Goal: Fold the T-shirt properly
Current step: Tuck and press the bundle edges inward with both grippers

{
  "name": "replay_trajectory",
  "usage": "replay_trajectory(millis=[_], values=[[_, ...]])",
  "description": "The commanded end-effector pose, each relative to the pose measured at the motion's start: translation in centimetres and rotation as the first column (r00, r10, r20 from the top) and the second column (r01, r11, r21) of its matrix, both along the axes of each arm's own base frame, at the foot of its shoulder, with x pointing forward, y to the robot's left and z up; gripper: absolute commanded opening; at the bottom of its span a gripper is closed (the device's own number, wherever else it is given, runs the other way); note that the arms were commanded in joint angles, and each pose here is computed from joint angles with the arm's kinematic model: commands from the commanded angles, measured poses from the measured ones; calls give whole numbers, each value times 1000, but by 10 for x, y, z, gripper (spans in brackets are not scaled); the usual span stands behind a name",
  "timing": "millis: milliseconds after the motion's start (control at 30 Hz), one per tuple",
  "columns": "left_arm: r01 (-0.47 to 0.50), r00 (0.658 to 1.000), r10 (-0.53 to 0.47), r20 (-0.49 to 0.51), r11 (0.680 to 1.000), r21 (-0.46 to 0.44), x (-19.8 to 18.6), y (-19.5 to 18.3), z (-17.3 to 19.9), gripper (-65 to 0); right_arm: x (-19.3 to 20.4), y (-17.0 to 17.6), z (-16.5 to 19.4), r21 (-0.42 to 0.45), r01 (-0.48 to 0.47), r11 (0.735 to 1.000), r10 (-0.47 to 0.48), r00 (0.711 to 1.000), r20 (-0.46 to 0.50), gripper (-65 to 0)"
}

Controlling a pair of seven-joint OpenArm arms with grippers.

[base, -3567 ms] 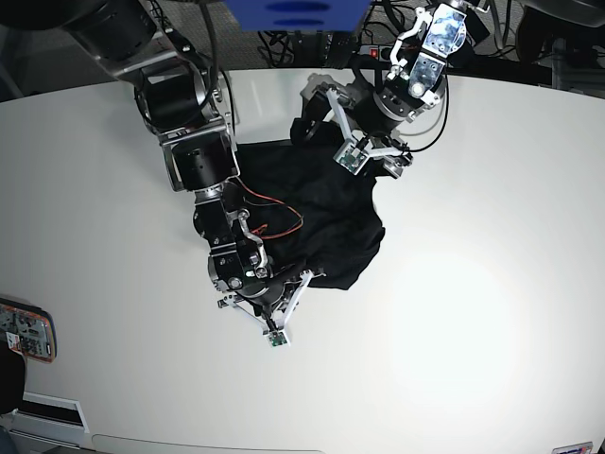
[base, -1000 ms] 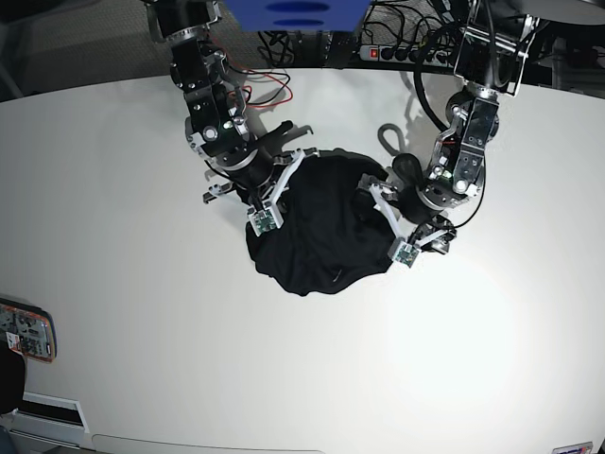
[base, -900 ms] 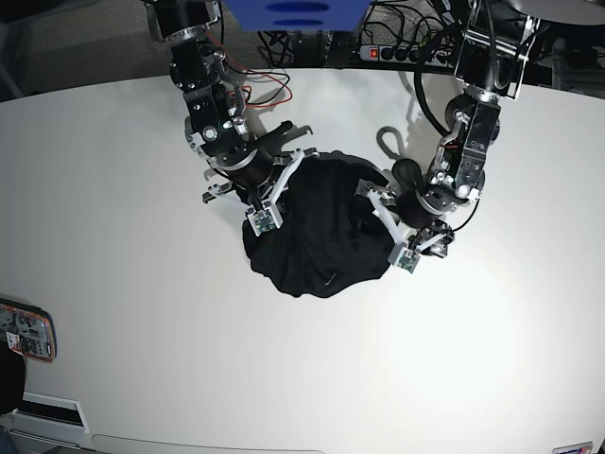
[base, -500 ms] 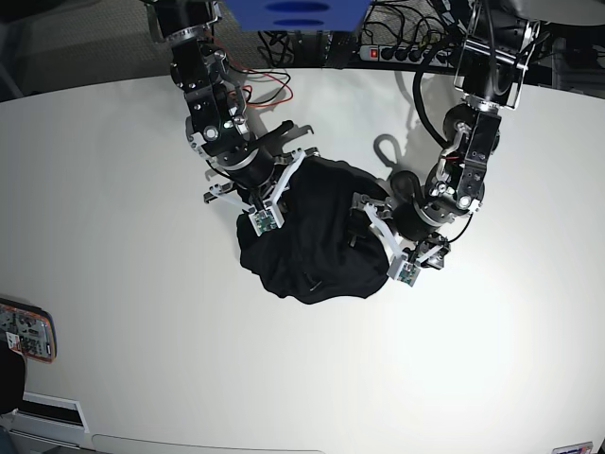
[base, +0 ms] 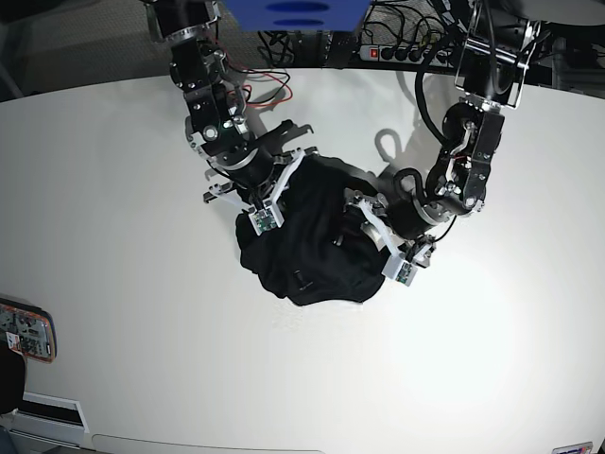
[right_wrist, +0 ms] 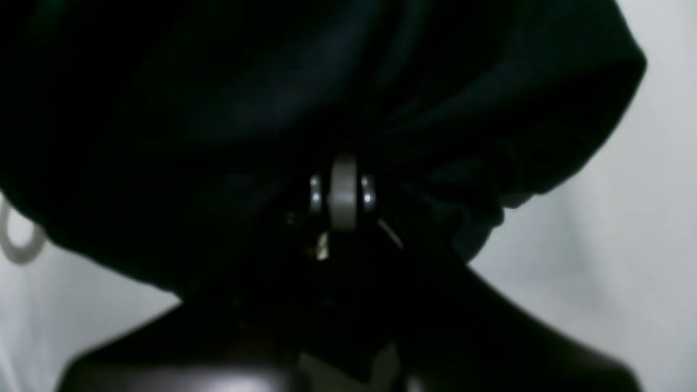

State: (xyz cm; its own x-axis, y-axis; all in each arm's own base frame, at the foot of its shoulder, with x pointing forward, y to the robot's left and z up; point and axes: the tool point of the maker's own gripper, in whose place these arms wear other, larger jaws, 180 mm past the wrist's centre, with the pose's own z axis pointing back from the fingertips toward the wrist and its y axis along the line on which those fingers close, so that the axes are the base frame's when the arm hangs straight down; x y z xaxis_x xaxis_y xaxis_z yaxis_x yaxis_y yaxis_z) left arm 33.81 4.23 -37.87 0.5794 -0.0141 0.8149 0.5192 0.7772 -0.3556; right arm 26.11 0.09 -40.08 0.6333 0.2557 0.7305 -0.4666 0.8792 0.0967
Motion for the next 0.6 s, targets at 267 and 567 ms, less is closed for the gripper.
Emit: replay_trajectory(millis=[267,567], values=[[13,998,-17,58,998,67,7,5,5,0,-1,26,16,43,-69,997,67,997,48,-650],[29,995,-49,81,971,238,8,24,-8,0,0,24,15,39,-65,997,63,997,48,-650]])
